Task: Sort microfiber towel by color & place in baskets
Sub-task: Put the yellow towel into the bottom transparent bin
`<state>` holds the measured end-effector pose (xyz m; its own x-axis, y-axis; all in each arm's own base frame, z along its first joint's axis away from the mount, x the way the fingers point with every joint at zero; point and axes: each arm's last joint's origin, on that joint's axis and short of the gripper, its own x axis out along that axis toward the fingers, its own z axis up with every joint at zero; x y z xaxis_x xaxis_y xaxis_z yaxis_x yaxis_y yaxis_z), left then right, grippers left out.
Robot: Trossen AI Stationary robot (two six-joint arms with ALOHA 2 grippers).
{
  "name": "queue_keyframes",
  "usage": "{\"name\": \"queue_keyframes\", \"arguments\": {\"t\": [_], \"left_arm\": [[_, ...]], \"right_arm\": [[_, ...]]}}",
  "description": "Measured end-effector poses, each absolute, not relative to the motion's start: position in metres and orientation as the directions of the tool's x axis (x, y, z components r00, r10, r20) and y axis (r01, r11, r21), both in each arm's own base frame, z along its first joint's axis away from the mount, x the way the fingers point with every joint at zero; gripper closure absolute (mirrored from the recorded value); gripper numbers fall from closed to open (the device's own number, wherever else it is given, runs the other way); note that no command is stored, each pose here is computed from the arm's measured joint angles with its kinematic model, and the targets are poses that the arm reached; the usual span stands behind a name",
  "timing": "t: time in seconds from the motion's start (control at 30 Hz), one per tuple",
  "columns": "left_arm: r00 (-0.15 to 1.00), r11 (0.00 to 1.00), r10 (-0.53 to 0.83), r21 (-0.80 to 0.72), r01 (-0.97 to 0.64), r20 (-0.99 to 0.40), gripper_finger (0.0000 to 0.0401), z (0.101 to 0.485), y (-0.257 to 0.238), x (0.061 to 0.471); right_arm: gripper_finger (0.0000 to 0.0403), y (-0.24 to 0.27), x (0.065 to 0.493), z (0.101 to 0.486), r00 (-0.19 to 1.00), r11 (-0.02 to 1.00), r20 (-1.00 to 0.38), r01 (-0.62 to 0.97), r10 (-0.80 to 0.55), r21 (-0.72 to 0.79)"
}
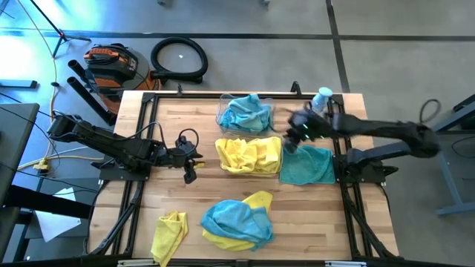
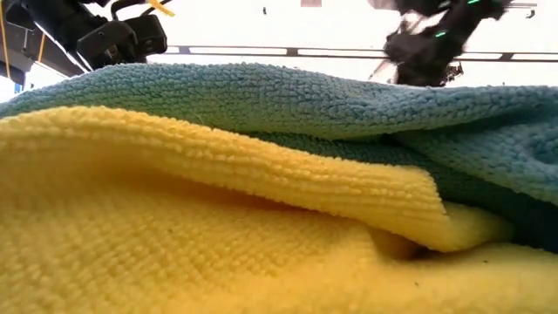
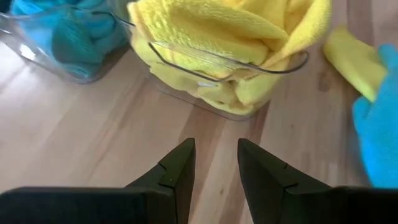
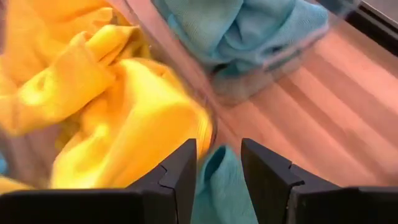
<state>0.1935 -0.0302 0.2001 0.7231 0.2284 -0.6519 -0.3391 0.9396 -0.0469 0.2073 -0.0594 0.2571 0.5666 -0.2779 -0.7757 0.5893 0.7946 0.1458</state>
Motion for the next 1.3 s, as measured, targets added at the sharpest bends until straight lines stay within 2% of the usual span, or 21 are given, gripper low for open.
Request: {"name": "queue_keyframes", "arguments": {"t": [0.17,0.27,0.4,0.53,0.67,0.8,1.0,1.3], "left_arm": [[0.717,0.935,0.282,0.015,-0.354,-0.638,0.0292,0.200,-0.029,0.194],[0.706,0.918,0.307,0.003,-0.397,-0.638,0.0298,0.203,-0.028,0.194],[0.702,0.916,0.287,-0.028,-0.401,-0.652,0.0311,0.220,-0.036,0.196],[0.701,0.919,0.253,-0.060,-0.389,-0.667,0.0317,0.239,-0.050,0.198],[0.639,0.892,0.237,-0.097,-0.442,-0.732,0.0318,0.252,-0.065,0.198],[0.501,0.814,0.201,-0.141,-0.564,-0.842,0.0318,0.255,-0.083,0.197],[0.246,0.619,0.077,-0.147,-0.772,-0.966,0.0319,0.236,-0.116,0.192],[0.052,0.396,-0.034,-0.061,-0.916,-0.998,0.0319,0.208,-0.166,0.176]], "right_arm": [[0.0279,-0.018,0.170,0.247,0.638,0.763,-0.702,0.612,-0.318,0.210],[0.0279,0.002,0.157,0.233,0.681,0.757,-0.656,0.604,-0.325,0.251],[0.0279,0.027,0.153,0.212,0.732,0.765,-0.614,0.567,-0.296,0.307],[0.0279,0.047,0.153,0.199,0.761,0.790,-0.579,0.534,-0.294,0.301],[0.0279,0.060,0.153,0.194,0.766,0.803,-0.559,0.530,-0.317,0.272],[0.0279,0.067,0.153,0.190,0.766,0.817,-0.565,0.517,-0.308,0.255],[0.0279,0.072,0.154,0.184,0.752,0.820,-0.575,0.525,-0.323,0.226],[0.0279,0.072,0.154,0.183,0.749,0.822,-0.577,0.525,-0.325,0.219]]}}
